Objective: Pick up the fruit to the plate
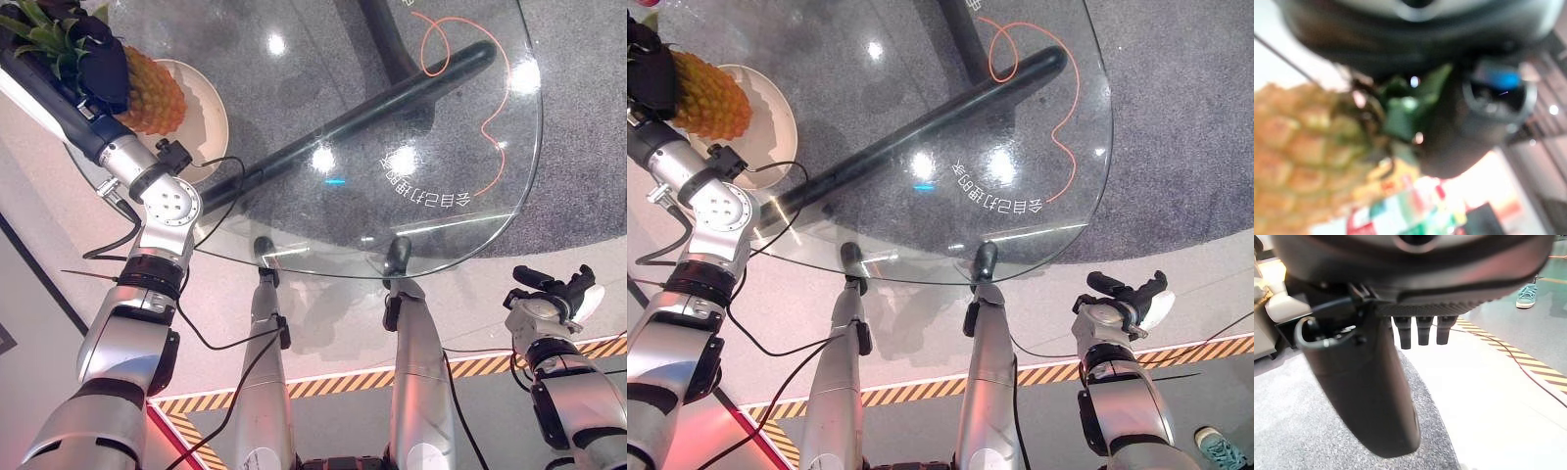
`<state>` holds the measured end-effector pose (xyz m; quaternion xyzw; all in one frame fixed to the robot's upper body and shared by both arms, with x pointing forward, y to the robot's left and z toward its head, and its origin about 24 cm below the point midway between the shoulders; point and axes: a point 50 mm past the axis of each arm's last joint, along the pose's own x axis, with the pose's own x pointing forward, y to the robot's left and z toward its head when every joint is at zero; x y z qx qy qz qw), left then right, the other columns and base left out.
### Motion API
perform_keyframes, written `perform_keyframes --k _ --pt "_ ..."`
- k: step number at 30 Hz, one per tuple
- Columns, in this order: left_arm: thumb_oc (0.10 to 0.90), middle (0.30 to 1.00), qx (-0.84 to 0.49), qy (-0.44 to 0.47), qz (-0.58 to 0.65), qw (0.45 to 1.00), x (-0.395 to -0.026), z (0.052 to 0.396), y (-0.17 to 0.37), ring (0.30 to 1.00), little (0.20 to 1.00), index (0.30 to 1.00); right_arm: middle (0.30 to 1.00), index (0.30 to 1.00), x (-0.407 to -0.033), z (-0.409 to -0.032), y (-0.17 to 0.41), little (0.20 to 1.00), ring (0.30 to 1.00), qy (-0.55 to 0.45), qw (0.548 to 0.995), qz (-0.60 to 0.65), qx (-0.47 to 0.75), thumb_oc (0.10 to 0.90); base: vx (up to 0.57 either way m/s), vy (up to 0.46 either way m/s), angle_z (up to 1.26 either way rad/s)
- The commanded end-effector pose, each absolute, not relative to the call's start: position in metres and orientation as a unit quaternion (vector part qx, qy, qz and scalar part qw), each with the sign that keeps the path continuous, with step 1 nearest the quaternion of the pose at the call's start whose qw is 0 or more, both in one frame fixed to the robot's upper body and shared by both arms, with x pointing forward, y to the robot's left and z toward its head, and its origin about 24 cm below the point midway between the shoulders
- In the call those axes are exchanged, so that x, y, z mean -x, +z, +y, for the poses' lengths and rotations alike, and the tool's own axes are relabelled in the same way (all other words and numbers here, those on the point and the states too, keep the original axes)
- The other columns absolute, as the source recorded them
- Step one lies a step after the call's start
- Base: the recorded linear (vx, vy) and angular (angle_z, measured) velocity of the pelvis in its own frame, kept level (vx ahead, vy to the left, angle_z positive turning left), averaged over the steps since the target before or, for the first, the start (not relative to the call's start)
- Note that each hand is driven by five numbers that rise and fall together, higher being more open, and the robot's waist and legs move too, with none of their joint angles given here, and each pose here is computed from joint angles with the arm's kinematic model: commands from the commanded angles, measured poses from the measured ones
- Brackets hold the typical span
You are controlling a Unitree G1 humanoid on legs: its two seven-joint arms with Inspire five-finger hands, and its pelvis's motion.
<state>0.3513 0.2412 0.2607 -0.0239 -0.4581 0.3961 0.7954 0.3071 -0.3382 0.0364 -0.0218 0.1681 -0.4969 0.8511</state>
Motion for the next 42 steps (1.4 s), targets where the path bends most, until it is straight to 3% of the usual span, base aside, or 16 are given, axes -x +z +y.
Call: perform_keyframes --k 1,34,35,36,38,40,42 --pt "0.100 0.300 0.067 0.405 -0.557 0.722 -0.333 0.258 0.329 0.300 0.200 0.300 0.900 0.900 -0.292 -0.349 0.027 0.900 0.900 -0.524 0.830 0.185 0.040 0.800 0.00 0.000 0.00" --pt "0.100 0.300 0.062 0.395 -0.541 0.740 -0.340 0.260 0.329 0.300 0.200 0.300 0.900 0.900 -0.302 -0.342 0.034 0.900 0.900 -0.518 0.838 0.165 0.044 0.800 0.00 0.000 0.00" --pt "0.270 0.446 0.061 0.395 -0.541 0.740 -0.340 0.260 0.329 0.446 0.370 0.446 0.900 0.900 -0.303 -0.341 0.035 0.900 0.900 -0.518 0.838 0.165 0.043 0.800 0.00 0.000 0.00" --pt "0.355 0.519 0.061 0.395 -0.542 0.739 -0.340 0.259 0.329 0.519 0.455 0.519 0.900 0.900 -0.303 -0.341 0.036 0.900 0.900 -0.518 0.838 0.164 0.042 0.800 0.00 0.000 0.00" --pt "0.438 0.589 0.061 0.395 -0.541 0.740 -0.340 0.259 0.329 0.589 0.538 0.589 0.900 0.900 -0.303 -0.341 0.036 0.900 0.900 -0.519 0.838 0.163 0.042 0.800 0.00 0.000 0.00" --pt "0.687 0.804 0.062 0.394 -0.543 0.739 -0.340 0.259 0.330 0.804 0.787 0.804 0.900 0.900 -0.304 -0.342 0.037 0.900 0.900 -0.519 0.838 0.161 0.042 0.800 0.00 0.000 0.00" --pt "0.690 0.806 0.063 0.392 -0.543 0.740 -0.340 0.259 0.331 0.806 0.790 0.806 0.900 0.900 -0.305 -0.341 0.038 0.900 0.900 -0.520 0.838 0.161 0.040 0.800 0.00 0.000 0.00"
